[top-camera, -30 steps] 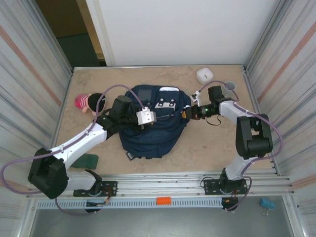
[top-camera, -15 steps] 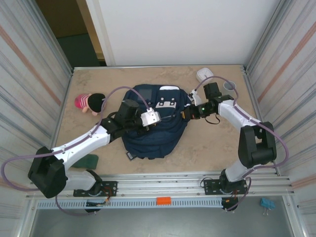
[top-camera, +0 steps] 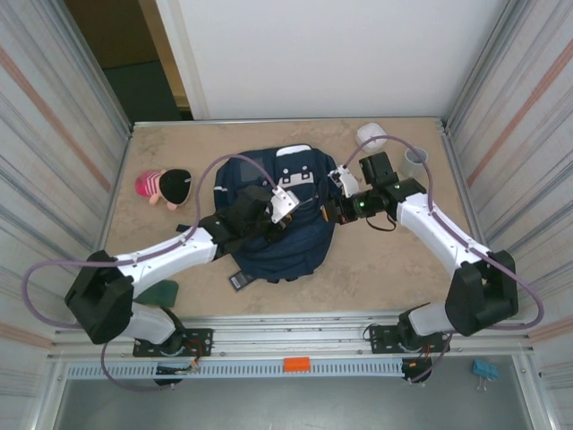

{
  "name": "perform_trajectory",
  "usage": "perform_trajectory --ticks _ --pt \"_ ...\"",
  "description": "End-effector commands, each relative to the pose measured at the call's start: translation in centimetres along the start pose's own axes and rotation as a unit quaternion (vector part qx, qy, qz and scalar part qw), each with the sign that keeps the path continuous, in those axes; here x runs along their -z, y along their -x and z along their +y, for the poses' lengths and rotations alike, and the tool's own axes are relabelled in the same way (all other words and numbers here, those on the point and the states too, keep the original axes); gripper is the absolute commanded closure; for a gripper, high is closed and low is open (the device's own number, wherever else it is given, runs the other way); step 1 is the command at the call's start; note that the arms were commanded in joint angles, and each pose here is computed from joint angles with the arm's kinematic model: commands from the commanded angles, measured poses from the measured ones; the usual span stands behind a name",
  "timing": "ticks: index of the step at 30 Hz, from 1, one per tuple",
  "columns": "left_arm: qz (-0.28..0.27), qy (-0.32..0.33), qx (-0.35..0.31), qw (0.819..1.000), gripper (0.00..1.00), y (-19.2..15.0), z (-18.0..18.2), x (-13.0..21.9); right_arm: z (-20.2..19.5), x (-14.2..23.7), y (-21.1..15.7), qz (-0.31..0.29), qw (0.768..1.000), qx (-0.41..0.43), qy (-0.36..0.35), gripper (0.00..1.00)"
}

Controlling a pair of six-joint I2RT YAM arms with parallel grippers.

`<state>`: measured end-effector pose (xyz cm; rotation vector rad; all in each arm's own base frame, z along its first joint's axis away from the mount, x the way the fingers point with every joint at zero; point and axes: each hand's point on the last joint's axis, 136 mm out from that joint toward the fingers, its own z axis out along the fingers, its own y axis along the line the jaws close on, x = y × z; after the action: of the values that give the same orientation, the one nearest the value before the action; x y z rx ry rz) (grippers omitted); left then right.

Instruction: Pack books, pencil case, and school supplies into a backpack

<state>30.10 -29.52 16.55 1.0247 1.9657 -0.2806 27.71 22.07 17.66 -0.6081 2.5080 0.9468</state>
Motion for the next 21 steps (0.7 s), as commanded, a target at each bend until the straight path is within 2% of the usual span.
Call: perform_trajectory --ticks 1,9,19,21 --pt "-0.021 0.069 0.063 0.995 1.00 2.3 2.8 -0.4 5.0 0.6 -1.1 -0.004 0.998 0.019 0.061 1.00" --pt "-0.051 0.048 0.106 0.992 1.00 4.4 1.9 -1.0 8.7 -1.0 -3.2 -0.008 0.997 0.025 0.079 1.00" --pt "-0.076 0.012 0.126 0.989 1.00 5.7 0.8 -0.9 9.1 -2.3 -3.1 -0.026 0.997 -0.005 0.078 1.00" --pt "-0.076 0.011 0.106 0.991 1.00 5.5 0.7 -0.7 9.1 -2.0 -3.2 -0.027 0.997 -0.007 0.077 0.87"
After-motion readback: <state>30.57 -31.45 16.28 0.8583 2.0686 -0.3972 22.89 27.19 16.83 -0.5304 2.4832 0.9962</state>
